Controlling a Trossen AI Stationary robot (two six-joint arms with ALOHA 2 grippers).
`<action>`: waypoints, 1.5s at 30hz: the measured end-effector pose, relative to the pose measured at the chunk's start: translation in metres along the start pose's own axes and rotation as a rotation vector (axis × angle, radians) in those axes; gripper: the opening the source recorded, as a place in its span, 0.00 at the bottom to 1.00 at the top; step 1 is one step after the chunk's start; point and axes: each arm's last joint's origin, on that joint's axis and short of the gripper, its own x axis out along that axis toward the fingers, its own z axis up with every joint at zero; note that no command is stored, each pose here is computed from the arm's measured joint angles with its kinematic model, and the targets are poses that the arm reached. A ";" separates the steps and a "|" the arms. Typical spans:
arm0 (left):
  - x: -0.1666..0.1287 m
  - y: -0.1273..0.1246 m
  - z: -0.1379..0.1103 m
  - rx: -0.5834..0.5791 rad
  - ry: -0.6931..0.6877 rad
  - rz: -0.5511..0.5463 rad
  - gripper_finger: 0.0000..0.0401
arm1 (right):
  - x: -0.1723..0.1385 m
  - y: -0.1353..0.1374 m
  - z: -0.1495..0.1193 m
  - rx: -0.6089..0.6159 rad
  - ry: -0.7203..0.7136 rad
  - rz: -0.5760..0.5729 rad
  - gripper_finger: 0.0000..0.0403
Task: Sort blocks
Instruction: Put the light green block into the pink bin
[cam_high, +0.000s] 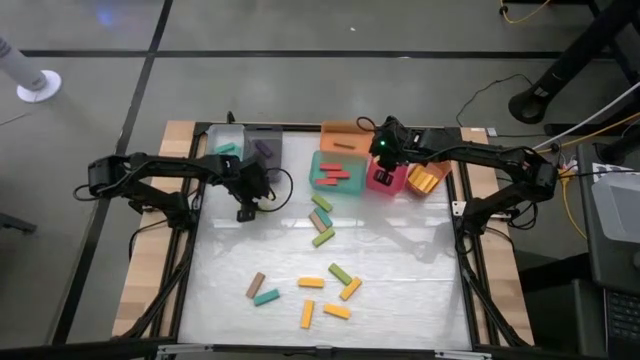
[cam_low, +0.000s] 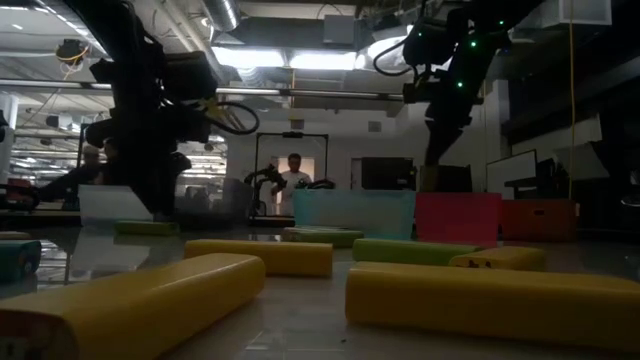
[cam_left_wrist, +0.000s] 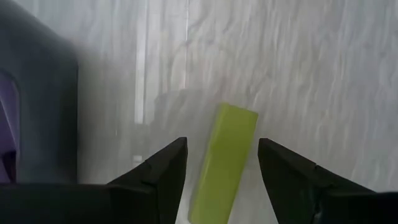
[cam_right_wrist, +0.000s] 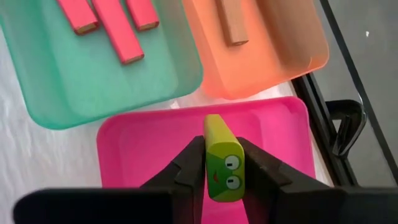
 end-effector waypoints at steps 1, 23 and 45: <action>0.000 0.000 0.000 0.000 0.002 -0.001 0.46 | 0.000 0.000 0.000 0.000 0.005 0.001 0.21; 0.011 -0.001 -0.015 0.123 0.072 0.040 0.46 | 0.000 0.000 0.006 0.070 -0.059 0.028 0.53; -0.004 0.004 0.008 0.017 -0.020 0.088 0.46 | -0.001 0.000 0.007 0.071 -0.076 0.027 0.53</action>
